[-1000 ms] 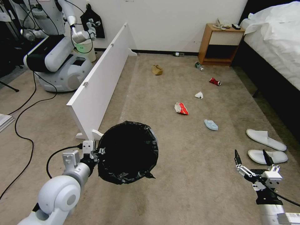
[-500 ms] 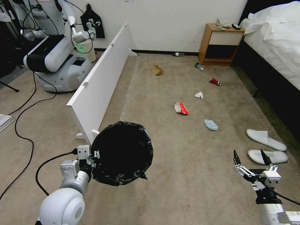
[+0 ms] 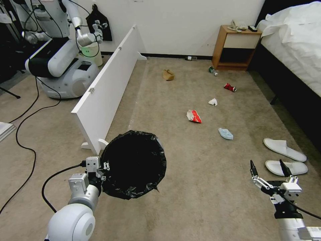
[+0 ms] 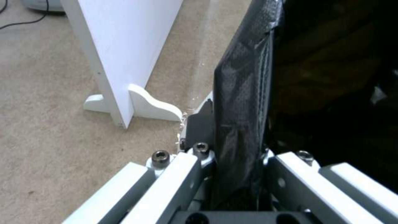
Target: Pick up the trash bin and place the garbage on the floor into it.
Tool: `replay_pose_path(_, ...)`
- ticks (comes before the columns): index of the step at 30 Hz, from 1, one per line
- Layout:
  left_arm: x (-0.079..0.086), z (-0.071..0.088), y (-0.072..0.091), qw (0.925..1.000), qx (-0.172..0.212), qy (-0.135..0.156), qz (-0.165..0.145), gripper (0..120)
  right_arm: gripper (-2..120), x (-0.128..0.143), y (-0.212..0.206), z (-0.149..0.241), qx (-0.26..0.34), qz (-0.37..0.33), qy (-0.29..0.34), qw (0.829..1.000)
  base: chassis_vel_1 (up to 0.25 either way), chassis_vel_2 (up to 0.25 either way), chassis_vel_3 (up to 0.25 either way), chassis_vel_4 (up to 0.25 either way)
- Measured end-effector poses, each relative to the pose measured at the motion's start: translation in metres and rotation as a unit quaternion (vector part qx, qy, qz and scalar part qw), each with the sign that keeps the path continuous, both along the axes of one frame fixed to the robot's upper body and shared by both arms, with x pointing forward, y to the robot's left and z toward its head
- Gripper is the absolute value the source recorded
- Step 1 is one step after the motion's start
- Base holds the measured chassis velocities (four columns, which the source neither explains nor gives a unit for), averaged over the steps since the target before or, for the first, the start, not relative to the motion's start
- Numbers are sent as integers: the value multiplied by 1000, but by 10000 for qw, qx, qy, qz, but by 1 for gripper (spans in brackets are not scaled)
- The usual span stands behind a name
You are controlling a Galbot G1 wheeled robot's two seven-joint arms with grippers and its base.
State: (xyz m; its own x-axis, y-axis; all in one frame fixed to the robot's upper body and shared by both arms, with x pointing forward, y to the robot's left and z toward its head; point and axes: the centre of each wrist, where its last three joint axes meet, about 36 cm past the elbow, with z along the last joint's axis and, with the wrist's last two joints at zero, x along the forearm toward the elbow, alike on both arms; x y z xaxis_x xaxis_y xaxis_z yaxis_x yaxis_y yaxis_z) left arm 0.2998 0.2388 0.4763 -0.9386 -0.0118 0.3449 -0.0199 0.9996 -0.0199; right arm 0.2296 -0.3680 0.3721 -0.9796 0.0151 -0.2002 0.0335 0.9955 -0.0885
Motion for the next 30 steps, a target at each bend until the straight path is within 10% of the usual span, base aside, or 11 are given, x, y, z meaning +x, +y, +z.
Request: replay_pose_path(30, 0, -4, 3, 9999, 7, -53, -142, 2, 100, 1, -4, 5, -35, 53, -98, 9999, -158, -154, 161, 152)
